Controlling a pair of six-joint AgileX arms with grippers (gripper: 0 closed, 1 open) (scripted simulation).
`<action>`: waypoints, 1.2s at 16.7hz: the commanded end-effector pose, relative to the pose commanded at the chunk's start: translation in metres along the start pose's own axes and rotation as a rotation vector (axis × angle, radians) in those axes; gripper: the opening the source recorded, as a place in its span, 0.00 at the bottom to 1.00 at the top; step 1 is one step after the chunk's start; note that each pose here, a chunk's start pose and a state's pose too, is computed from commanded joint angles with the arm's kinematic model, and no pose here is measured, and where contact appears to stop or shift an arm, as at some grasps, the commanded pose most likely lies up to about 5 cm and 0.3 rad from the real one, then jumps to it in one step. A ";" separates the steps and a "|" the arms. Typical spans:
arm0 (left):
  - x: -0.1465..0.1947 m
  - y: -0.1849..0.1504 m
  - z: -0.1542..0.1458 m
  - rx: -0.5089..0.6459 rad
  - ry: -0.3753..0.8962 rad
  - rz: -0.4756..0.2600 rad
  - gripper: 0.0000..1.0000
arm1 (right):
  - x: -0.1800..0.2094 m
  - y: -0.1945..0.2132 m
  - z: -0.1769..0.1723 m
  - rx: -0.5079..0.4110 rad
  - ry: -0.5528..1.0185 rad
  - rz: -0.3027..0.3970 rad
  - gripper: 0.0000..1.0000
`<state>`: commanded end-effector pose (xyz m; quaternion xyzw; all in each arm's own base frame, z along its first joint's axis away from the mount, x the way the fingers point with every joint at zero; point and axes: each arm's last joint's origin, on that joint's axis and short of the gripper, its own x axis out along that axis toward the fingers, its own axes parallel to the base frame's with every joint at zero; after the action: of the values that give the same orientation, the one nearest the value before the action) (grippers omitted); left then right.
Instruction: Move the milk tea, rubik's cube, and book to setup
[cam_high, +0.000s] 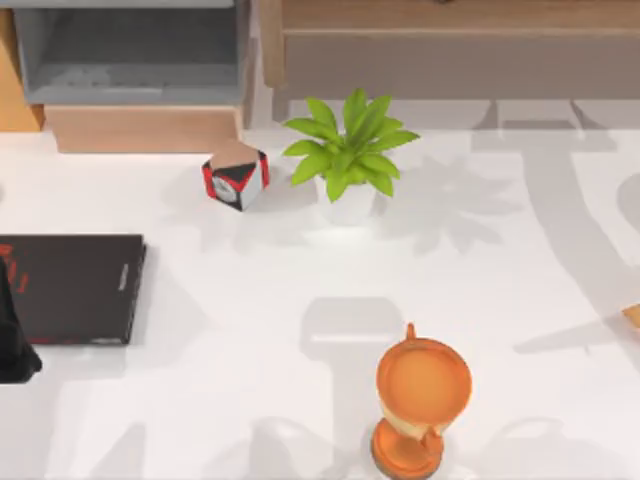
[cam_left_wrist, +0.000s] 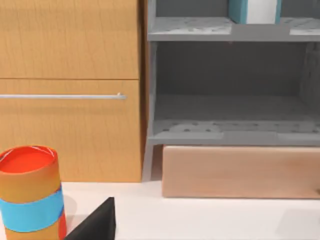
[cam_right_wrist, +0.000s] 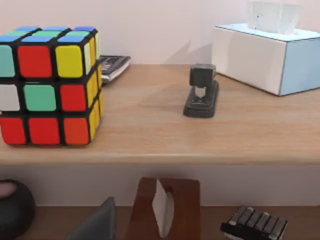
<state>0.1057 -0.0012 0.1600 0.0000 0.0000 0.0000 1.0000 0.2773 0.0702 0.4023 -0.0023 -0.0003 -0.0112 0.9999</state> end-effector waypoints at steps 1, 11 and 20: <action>0.000 0.000 0.000 0.000 0.000 0.000 1.00 | -0.018 -0.010 -0.007 0.001 -0.002 0.001 1.00; 0.000 0.000 0.000 0.000 0.000 0.000 1.00 | -0.156 -0.067 -0.155 0.005 -0.012 0.016 1.00; 0.000 0.000 0.000 0.000 0.000 0.000 1.00 | -0.170 -0.074 -0.243 0.005 0.001 0.022 1.00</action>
<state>0.1057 -0.0012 0.1600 0.0000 0.0000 0.0000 1.0000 0.1057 -0.0012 0.1600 0.0000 0.0000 0.0000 1.0000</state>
